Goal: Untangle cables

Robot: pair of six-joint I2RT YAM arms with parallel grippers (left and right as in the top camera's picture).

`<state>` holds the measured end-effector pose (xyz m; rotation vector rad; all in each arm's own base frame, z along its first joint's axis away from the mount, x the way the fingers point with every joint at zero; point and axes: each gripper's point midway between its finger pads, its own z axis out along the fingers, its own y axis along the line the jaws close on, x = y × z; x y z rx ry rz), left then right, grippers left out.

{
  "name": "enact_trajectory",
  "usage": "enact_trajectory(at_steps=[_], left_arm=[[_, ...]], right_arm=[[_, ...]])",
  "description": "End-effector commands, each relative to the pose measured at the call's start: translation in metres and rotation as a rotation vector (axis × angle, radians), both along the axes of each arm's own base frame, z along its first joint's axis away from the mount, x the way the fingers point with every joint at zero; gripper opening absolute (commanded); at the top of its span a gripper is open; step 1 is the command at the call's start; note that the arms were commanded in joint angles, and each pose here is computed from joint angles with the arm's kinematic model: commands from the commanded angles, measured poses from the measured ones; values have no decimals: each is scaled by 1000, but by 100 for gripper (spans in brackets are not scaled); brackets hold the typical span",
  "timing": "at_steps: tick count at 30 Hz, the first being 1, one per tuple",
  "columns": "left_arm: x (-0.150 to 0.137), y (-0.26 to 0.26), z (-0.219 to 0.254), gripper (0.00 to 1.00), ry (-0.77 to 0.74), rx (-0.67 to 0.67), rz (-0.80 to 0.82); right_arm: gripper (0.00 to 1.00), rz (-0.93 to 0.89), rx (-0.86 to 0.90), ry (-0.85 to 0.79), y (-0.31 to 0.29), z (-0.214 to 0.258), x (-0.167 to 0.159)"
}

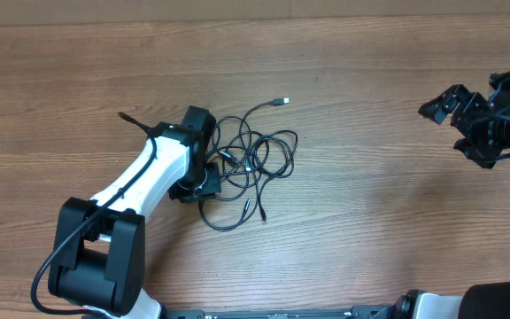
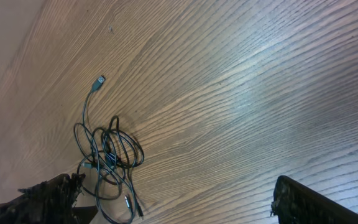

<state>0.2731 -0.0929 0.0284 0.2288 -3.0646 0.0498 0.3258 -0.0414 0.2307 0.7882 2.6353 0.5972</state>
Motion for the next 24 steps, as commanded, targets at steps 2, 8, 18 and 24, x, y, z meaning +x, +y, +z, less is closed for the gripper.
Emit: enact_trajectory(at_steps=[2,8,18,24], left_arm=[[4,-1,1,37,-12,3,-101],[-6,-9,-9,31,2,-36,-211],[1,-16,-15,33,-59,-5,-294],[6,-6,-15,35,-77,57,-305]], right_arm=[[100,10,-1,-12,2,3,-1],[100,10,-1,-12,2,3,-1],[100,10,-2,-15,2,3,-1],[100,10,-2,-15,2,3,-1]])
